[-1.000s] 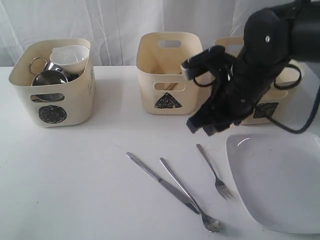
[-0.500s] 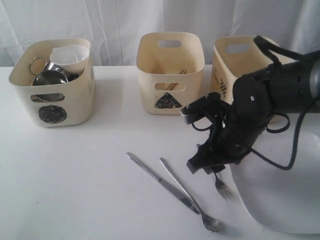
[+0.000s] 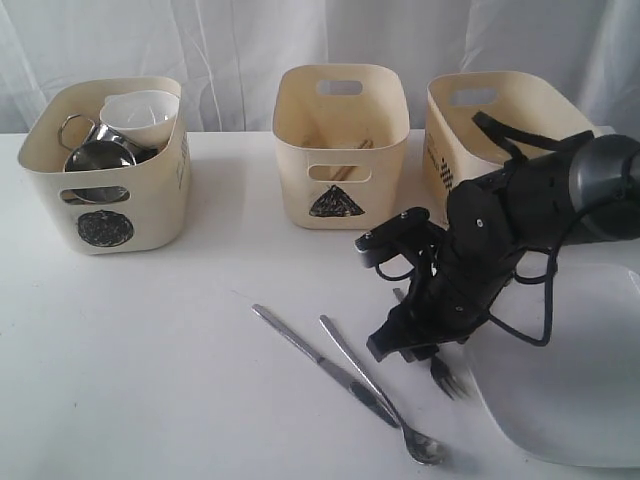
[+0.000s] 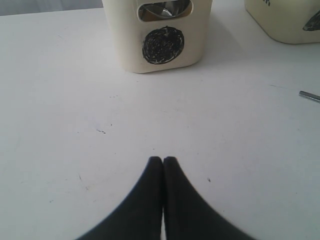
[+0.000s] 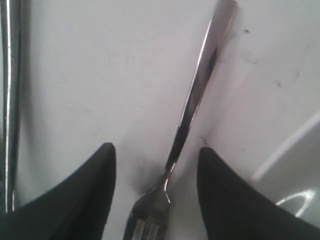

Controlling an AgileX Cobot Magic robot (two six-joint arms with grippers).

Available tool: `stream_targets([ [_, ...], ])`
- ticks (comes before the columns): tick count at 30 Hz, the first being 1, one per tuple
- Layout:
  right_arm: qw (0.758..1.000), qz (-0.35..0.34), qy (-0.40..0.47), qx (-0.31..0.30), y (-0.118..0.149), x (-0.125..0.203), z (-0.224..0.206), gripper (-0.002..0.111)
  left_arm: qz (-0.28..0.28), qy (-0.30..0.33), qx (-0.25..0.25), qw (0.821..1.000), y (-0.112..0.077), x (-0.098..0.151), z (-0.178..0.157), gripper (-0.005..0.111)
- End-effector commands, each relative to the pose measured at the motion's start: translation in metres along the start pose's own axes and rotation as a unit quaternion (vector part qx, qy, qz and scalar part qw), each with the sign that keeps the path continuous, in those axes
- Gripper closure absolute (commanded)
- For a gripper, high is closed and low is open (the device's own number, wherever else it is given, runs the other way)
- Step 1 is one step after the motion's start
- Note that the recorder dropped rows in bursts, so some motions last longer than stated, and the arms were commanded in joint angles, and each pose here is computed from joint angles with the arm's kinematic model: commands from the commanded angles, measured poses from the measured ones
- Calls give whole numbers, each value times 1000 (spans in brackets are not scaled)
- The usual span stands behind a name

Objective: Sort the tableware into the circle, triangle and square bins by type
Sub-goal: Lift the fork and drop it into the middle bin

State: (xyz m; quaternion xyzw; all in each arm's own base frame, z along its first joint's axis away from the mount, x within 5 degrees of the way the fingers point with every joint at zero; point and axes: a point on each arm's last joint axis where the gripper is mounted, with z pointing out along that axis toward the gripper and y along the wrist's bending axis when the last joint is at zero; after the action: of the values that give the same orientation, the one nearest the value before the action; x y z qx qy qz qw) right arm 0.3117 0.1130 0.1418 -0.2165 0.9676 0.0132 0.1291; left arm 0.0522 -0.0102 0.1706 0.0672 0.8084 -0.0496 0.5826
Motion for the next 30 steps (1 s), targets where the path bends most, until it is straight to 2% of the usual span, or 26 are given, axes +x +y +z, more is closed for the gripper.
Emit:
stream_targets([
  [1, 1000, -3, 2, 0, 1, 0, 9, 64, -8, 0, 1, 1000, 0, 1, 0, 107],
  [3, 1000, 1, 4, -3, 2, 1, 10, 73, -8, 0, 1, 1000, 0, 1, 0, 107],
  [8, 1000, 19, -10, -12, 3, -2, 7, 107, -8, 0, 1, 1000, 0, 1, 0, 107],
  [13, 995, 74, -63, -39, 7, -10, -16, 108, -8, 0, 1, 1000, 0, 1, 0, 107],
  [18, 980, 97, -165, -44, 6, -20, -64, 108, -8, 0, 1, 1000, 0, 1, 0, 107],
  [21, 958, 117, -259, -43, 4, -25, -104, 108, -8, 0, 1, 1000, 0, 1, 0, 107],
  [26, 889, 184, -416, -47, -10, -42, -147, 108, -8, 0, 1, 1000, 0, 1, 0, 107],
  [28, 868, 206, -450, -45, -20, -55, -152, 108, -8, 0, 1, 1000, 0, 1, 0, 107],
  [30, 860, 222, -457, -42, -31, -73, -150, 108, -8, 0, 1, 1000, 0, 1, 0, 107],
])
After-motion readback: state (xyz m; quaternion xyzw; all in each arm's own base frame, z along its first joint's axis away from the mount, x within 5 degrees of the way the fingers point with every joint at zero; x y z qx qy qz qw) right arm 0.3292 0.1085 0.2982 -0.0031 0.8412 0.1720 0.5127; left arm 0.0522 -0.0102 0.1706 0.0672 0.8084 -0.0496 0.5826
